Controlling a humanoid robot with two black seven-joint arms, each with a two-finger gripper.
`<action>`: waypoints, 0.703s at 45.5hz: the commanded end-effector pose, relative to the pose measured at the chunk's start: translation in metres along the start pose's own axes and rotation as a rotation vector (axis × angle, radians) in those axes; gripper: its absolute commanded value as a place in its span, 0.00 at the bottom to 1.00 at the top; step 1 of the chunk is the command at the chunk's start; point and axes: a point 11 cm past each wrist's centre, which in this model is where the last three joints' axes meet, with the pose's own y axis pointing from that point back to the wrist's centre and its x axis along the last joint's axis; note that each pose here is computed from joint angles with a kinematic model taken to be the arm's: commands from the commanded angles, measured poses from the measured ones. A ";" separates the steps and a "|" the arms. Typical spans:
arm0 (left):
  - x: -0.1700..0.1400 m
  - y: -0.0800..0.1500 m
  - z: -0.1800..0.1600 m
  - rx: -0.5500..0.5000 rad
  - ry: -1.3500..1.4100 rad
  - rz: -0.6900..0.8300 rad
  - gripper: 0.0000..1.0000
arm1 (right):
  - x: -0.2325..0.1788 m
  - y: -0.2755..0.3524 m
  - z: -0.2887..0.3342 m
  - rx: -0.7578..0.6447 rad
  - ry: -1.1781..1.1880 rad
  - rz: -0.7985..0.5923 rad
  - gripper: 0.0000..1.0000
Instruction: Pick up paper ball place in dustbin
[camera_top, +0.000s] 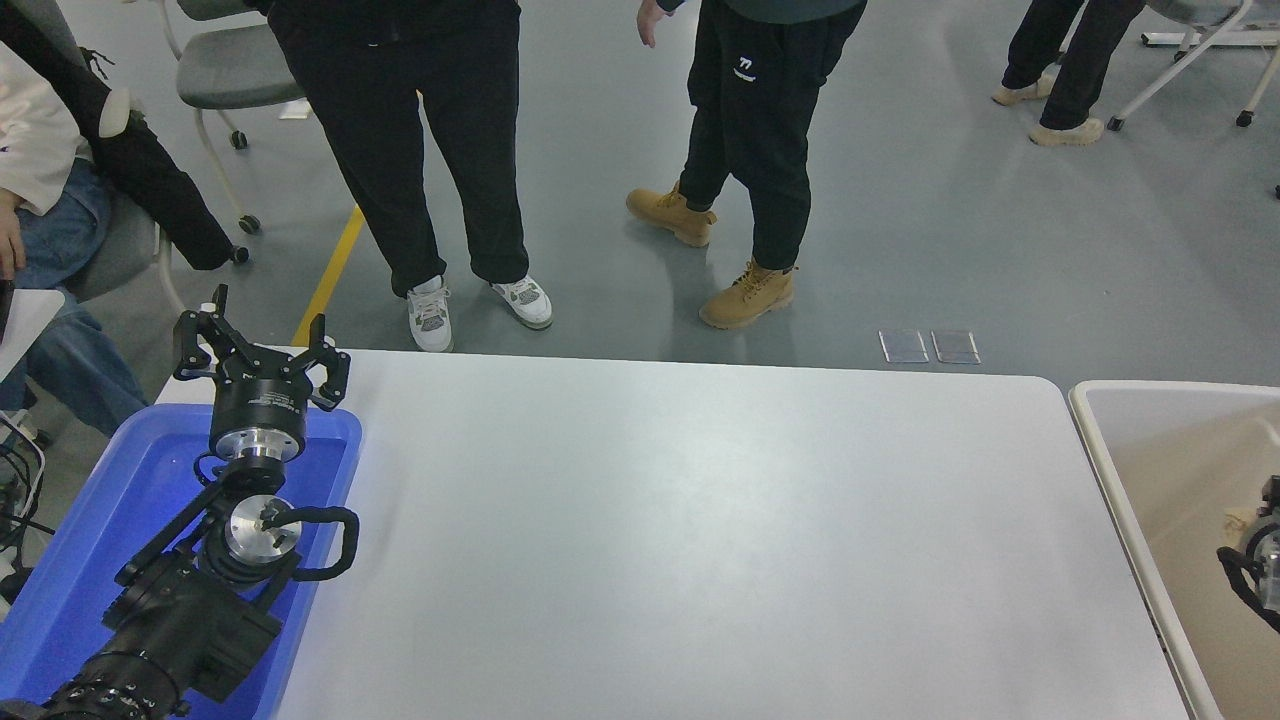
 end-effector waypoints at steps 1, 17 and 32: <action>0.000 0.000 0.000 0.000 0.000 0.000 0.99 | 0.001 0.000 0.001 -0.001 0.000 0.001 1.00; 0.000 0.000 0.000 0.000 0.000 0.000 0.99 | -0.003 0.003 -0.017 0.031 0.031 -0.011 1.00; 0.000 0.000 0.000 0.000 0.000 0.000 0.99 | -0.013 0.032 -0.105 0.194 0.147 -0.112 1.00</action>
